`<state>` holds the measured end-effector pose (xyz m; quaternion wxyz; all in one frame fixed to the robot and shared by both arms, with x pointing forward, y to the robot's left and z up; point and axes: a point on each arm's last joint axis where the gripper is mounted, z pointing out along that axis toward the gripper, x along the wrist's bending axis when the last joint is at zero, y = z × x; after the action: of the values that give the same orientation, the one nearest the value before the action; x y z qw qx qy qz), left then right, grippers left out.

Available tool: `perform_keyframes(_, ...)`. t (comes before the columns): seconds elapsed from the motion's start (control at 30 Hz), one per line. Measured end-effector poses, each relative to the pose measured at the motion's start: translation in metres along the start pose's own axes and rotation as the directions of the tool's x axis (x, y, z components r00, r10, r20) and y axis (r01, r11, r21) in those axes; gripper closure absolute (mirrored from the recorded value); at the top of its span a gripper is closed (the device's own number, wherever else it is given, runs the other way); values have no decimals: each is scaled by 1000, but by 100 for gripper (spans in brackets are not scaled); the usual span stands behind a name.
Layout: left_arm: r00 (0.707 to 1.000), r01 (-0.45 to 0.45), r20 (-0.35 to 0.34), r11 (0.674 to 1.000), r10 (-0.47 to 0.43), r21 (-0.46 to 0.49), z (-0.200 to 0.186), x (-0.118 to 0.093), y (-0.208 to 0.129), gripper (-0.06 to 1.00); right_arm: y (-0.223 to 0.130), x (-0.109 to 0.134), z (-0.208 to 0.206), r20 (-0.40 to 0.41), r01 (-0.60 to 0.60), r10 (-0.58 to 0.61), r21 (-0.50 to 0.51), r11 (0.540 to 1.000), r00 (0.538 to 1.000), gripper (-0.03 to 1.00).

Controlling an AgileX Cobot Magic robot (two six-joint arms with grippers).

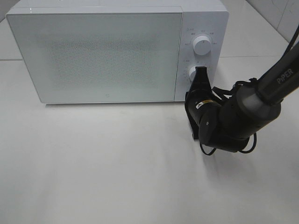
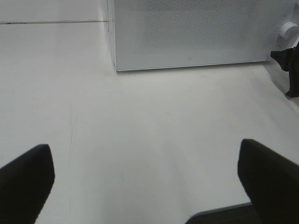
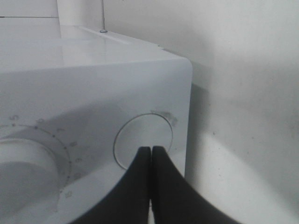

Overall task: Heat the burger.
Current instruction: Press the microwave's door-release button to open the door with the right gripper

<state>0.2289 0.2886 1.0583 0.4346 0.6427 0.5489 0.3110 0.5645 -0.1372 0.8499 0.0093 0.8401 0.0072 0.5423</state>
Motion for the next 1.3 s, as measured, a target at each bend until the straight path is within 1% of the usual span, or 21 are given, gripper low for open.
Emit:
perform_keyframes(0.63,1000,0,0,1000,0,0,0,0,0,-5,10,3,10,-5,-21,20,-33,999,1000,96)
perform_keyframes(1.13,1000,0,0,1000,0,0,0,0,0,-5,8,5,15,8,-58,59,-35,998,998,96)
perform_keyframes(1.23,1000,0,0,1000,0,0,0,0,0,-5,6,8,18,5,-77,77,-41,996,997,96)
perform_keyframes(1.3,1000,0,0,1000,0,0,0,0,0,-5,5,8,23,-13,-72,72,-45,996,997,96)
